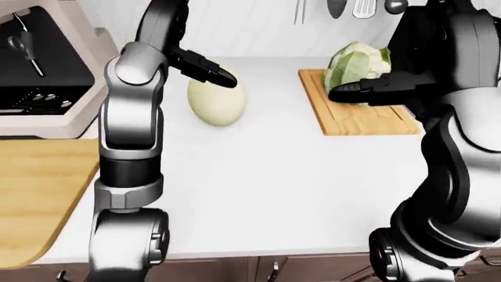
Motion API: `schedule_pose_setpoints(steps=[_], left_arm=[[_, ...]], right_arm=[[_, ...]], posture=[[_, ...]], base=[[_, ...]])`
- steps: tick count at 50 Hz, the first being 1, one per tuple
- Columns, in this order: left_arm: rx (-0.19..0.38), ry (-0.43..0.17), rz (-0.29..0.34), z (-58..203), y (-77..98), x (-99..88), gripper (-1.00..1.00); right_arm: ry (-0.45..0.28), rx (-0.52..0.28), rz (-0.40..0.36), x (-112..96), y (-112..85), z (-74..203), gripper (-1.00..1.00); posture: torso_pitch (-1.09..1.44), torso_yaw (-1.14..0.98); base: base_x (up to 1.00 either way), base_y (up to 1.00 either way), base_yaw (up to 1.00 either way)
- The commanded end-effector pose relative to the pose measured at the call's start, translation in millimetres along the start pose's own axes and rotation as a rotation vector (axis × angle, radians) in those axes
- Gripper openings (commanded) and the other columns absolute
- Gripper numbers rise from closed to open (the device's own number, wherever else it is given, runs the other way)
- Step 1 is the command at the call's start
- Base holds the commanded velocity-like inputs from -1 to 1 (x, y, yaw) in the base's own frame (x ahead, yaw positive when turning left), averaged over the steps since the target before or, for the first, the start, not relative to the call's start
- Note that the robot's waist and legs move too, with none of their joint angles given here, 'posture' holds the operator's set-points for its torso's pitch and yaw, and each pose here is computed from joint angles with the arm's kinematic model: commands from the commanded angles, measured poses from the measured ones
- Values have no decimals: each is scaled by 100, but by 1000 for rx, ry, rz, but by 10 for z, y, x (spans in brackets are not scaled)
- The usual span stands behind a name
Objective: Place the cantaloupe and the cauliflower on separate cutting boards.
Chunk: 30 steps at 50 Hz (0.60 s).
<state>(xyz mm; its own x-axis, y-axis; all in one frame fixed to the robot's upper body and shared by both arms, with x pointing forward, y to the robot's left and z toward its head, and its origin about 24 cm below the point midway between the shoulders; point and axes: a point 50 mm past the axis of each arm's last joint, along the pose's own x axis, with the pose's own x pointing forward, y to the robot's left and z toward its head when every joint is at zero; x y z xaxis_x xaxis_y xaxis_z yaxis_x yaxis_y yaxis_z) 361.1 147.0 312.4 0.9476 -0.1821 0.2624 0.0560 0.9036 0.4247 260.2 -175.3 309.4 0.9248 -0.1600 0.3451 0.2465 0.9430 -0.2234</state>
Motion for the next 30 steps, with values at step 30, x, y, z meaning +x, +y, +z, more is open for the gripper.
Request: schedule_pose_setpoints(steps=[30], left_arm=[[-30,-117,-41,-6,-177,355,100]], right_arm=[[11,-77,15,-471,-342,107,100]], posture=[[0,0]], base=[[0,0,0]])
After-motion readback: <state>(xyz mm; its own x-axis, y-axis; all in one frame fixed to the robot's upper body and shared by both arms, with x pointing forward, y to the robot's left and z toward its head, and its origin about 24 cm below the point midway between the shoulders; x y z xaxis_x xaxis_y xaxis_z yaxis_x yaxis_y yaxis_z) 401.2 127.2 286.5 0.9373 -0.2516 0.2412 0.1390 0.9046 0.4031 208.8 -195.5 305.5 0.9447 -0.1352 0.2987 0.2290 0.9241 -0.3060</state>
